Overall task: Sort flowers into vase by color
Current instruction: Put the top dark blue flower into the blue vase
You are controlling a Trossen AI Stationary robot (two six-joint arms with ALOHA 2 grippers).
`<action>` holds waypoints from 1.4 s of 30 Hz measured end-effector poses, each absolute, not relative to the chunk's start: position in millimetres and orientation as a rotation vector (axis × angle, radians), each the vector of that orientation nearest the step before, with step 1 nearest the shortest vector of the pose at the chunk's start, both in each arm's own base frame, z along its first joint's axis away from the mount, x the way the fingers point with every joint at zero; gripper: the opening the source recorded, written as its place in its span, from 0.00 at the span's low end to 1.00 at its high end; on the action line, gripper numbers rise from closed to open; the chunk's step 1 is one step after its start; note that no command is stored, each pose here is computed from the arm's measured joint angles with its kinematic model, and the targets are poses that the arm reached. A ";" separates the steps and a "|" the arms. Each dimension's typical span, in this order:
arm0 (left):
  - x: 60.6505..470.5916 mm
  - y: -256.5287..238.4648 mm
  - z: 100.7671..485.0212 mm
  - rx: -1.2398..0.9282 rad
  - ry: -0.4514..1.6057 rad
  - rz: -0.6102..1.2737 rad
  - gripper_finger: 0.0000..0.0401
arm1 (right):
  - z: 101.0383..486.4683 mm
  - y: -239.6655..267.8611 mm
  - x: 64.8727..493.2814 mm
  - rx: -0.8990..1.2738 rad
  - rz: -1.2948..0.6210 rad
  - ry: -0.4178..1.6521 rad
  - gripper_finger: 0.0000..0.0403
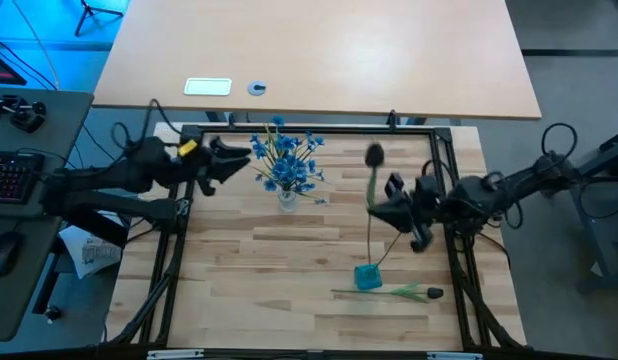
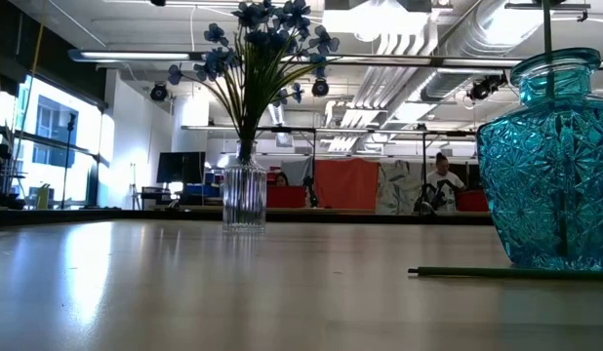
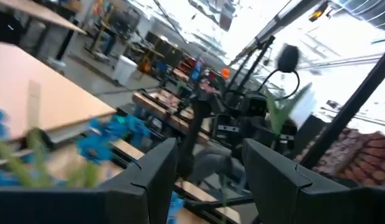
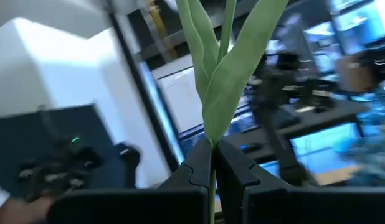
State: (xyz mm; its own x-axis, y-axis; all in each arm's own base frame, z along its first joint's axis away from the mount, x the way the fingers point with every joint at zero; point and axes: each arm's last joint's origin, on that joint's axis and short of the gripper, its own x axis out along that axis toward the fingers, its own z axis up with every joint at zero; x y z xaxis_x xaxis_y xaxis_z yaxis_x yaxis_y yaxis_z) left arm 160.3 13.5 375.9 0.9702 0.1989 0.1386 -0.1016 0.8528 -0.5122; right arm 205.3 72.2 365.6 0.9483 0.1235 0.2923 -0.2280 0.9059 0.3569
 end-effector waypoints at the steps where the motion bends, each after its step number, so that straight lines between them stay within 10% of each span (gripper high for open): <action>1: 165.2 11.8 374.5 -0.543 -0.183 0.148 0.43 | 365.7 78.9 202.8 0.383 0.209 -0.266 0.00; 25: 220.8 -14.5 356.8 -0.594 -0.165 0.088 0.43 | 284.0 140.0 198.8 0.107 -0.112 -0.150 0.00; 42: 220.8 -13.9 356.1 -0.592 -0.163 0.108 0.43 | 335.6 149.6 183.0 0.129 0.217 -0.338 0.00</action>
State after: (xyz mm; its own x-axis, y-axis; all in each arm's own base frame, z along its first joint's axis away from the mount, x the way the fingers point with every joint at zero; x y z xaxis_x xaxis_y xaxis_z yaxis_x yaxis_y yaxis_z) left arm 220.8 -13.9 356.1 0.9814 0.1482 0.1220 -0.0546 0.8248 -0.5627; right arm 183.0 149.6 335.6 0.9206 0.1890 0.3417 -0.2321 0.9686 0.0894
